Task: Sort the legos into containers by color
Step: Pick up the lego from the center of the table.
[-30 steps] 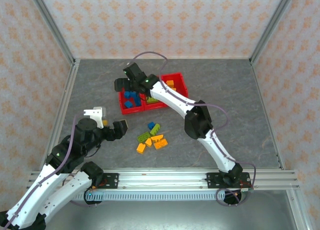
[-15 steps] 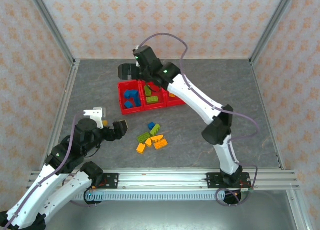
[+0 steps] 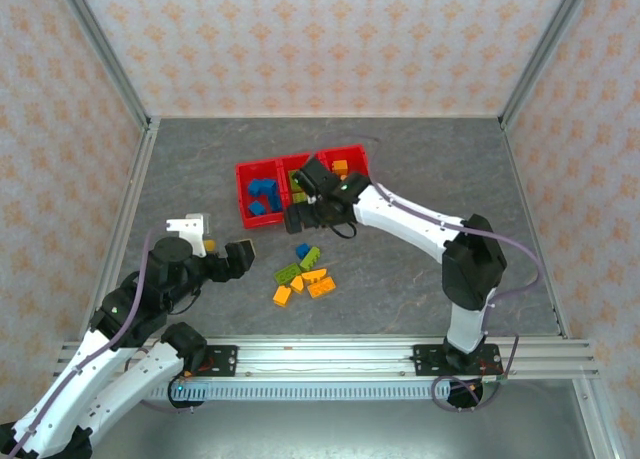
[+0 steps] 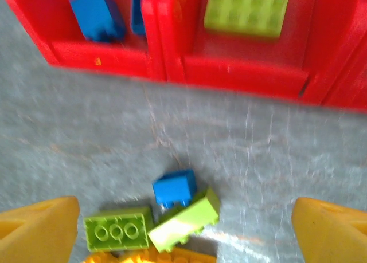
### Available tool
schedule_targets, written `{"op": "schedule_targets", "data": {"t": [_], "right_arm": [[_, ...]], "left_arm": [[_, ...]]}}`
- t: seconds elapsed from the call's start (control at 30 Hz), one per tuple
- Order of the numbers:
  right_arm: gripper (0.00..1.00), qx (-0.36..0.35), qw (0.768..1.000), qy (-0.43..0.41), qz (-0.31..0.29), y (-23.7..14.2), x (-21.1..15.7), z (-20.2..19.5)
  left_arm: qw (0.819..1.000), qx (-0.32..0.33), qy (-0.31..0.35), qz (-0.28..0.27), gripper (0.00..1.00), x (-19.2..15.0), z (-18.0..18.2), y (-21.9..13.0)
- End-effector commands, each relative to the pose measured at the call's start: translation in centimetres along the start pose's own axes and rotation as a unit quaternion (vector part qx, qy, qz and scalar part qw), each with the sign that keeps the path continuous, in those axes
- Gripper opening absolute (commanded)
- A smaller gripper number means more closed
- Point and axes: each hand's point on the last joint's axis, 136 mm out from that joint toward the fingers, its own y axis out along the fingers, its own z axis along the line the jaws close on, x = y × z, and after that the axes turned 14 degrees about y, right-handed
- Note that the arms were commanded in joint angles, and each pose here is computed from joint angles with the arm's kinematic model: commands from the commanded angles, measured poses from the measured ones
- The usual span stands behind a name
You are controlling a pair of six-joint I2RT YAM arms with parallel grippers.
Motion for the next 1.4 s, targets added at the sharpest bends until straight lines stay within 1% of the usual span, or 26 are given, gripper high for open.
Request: {"op": "schedule_targets", "data": {"t": [0.0,0.13,0.23,0.33,0.5,0.73,0.83,1.1,1.37], "right_arm": [[0.91,0.026,0.999,-0.031,0.012,-0.5,-1.5,1.4],[0.86,-0.003,0.998,-0.051,0.046,1.8,-3.4,0.4],[0.83,-0.017,0.997,-0.06,0.055,2.8,-3.9,0.1],[0.81,-0.026,0.996,-0.069,0.058,3.7,-3.8,0.0],[0.8,-0.042,0.994,-0.084,0.062,4.8,-3.4,0.5],[0.74,-0.05,0.99,-0.106,0.079,6.8,-3.3,1.1],[0.72,-0.049,0.989,-0.11,0.088,7.3,-3.4,1.4],[0.63,-0.09,0.984,-0.116,0.096,7.9,-3.4,0.3],[0.61,-0.109,0.981,-0.12,0.102,8.4,-3.8,-0.3]], "left_arm": [[1.0,-0.004,-0.001,-0.002,0.99,0.1,-0.1,0.4],[1.0,-0.003,0.001,0.007,0.99,-0.1,-0.2,0.7],[1.0,-0.003,0.0,0.004,0.99,0.0,-0.1,0.6],[1.0,-0.002,-0.001,0.003,0.99,-0.1,-0.1,0.5],[1.0,-0.003,0.0,0.004,0.99,-0.1,-0.1,0.6],[1.0,-0.003,0.0,0.005,0.99,-0.1,-0.2,0.6],[1.0,-0.002,0.001,0.006,0.99,-0.1,-0.1,0.6],[1.0,-0.001,0.0,0.007,0.99,-0.2,-0.1,0.7],[1.0,-0.001,0.0,0.006,0.99,-0.1,-0.1,0.6]]}}
